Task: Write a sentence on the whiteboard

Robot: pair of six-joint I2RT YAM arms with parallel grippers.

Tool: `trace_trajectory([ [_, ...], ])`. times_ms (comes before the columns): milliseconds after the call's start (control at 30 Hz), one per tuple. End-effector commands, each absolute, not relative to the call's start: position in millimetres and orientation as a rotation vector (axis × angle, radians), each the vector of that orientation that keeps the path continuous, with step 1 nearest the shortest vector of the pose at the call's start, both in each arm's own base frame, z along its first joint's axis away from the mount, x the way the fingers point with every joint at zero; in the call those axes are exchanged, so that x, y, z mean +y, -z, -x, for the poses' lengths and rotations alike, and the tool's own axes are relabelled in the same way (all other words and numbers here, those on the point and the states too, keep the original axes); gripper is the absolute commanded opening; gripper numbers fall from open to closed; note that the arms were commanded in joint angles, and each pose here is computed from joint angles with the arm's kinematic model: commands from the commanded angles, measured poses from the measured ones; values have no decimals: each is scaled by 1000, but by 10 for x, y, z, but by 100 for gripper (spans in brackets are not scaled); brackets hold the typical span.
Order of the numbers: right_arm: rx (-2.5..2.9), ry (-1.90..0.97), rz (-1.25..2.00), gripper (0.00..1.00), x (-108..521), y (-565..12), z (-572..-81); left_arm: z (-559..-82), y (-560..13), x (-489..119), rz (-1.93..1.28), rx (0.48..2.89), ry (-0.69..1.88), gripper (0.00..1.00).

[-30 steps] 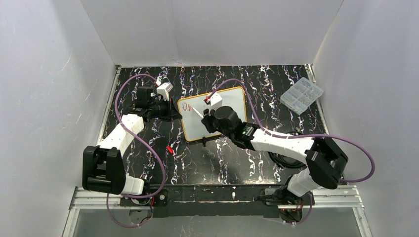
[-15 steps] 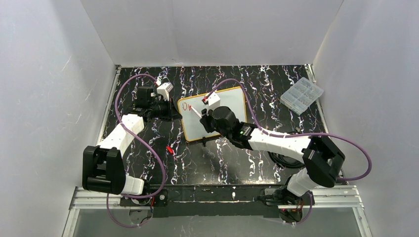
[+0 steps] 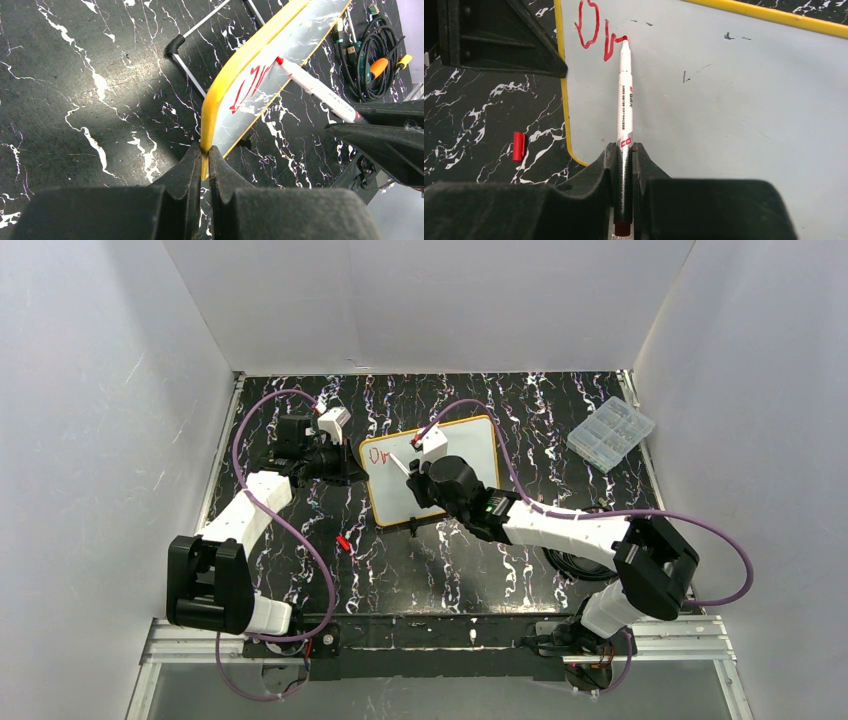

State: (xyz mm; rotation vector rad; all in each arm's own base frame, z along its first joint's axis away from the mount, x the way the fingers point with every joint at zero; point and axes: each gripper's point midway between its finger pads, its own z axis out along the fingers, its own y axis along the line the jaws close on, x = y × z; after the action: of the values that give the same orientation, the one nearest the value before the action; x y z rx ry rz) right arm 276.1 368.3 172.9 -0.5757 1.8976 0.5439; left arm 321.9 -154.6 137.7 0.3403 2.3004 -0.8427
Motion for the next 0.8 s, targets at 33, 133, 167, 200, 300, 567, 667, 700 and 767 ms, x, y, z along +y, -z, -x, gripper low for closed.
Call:
trace_trajectory([
  [33, 1847, -511, 485, 1, 3572, -1982, -2864, -3089, -1476, -1619, -383, 2301, 883, 0],
  [133, 1838, -509, 482, 1, 3575, -2000, -2876, -3089, -1480, -1621, -384, 2299, 885, 0],
  [167, 1838, -508, 483, 1, 3581, -1998, -2881, -3088, -1476, -1621, -383, 2301, 885, 0],
  [200, 1835, -510, 486, 1, 3591, -2002, -2884, -3089, -1478, -1621, -384, 2300, 885, 0],
  [300, 1824, -519, 497, 1, 3633, -2029, -2893, -3086, -1481, -1626, -386, 2299, 886, 0],
  [567, 1809, -535, 529, 1, 3717, -2034, -2902, -3082, -1483, -1632, -388, 2298, 889, 0],
  [667, 1804, -537, 531, 1, 3729, -2036, -2908, -3080, -1481, -1636, -390, 2299, 892, 0],
  [700, 1801, -539, 531, 1, 3732, -2043, -2907, -3079, -1481, -1636, -390, 2299, 891, 0],
  [767, 1796, -542, 534, 1, 3745, -2046, -2911, -3080, -1480, -1635, -389, 2299, 891, 0],
])
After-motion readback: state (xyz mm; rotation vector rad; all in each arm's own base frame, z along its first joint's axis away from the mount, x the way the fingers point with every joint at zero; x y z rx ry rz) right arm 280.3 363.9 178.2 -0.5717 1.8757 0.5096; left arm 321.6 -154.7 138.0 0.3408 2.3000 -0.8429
